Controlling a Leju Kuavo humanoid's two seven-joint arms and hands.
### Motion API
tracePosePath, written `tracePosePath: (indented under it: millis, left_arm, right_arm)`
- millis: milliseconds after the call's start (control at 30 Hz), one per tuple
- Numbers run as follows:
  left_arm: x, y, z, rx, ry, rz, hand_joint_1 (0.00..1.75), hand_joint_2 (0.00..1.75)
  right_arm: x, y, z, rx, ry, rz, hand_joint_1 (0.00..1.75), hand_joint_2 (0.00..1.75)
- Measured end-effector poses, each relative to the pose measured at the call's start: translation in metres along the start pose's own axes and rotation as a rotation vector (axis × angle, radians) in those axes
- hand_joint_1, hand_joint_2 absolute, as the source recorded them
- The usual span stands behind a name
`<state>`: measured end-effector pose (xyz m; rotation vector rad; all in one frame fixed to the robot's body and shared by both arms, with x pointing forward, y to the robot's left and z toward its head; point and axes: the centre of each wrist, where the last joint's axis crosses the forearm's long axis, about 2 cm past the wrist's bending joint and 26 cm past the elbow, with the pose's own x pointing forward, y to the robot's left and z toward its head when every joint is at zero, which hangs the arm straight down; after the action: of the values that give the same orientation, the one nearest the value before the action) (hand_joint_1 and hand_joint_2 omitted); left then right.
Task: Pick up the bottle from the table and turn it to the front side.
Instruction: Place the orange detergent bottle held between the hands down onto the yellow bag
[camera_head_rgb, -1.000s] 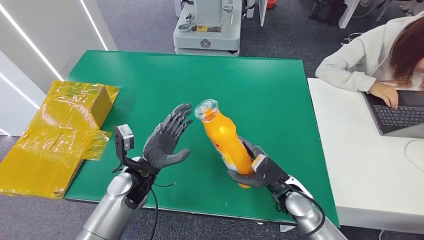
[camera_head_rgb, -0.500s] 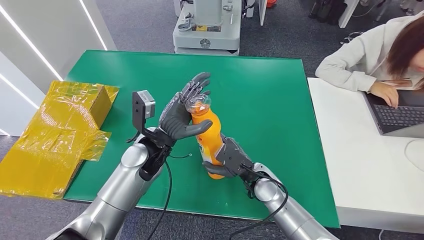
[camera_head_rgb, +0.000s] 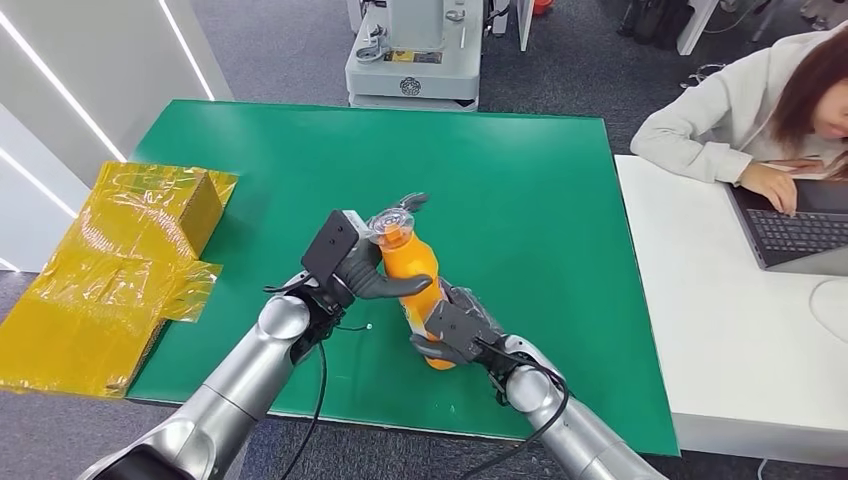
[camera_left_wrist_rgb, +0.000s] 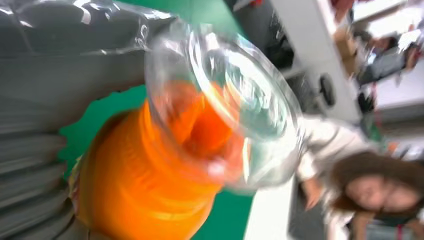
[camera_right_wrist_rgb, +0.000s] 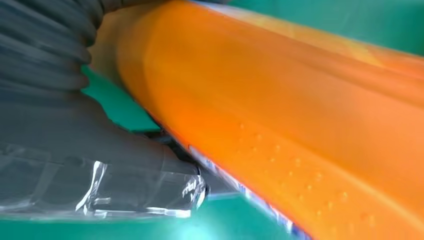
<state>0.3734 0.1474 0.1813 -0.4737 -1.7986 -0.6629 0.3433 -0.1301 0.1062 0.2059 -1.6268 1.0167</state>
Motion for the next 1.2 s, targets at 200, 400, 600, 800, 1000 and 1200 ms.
tracePosePath:
  millis: [200,400,600,800,1000,1200]
  left_arm:
    - [-0.011,0.007,0.009,-0.048,0.064,0.012,1.75,1.75]
    - [-0.012,0.007,0.012,-0.076,0.091,0.176,1.75,1.75]
    - [-0.012,0.006,0.015,-0.071,0.085,0.385,1.75,1.75]
    - [-0.013,0.003,0.02,-0.008,0.054,0.572,1.75,1.75]
    - [-0.007,0.0,0.016,0.058,0.015,0.587,1.75,1.75]
    - [0.003,0.01,0.009,0.205,-0.026,0.183,1.75,1.75]
  right_arm:
    - [-0.001,0.001,0.001,0.002,0.009,0.009,1.75,1.75]
    - [-0.002,0.0,0.002,-0.004,0.022,0.012,1.75,1.75]
    - [-0.002,-0.001,0.003,-0.011,0.027,0.016,1.75,1.75]
    - [-0.001,-0.002,0.005,-0.029,0.011,0.022,0.28,1.75]
    - [-0.005,0.003,0.011,-0.042,0.02,0.02,0.0,1.75]
    - [-0.011,0.005,0.018,-0.062,0.033,0.013,0.0,1.75]
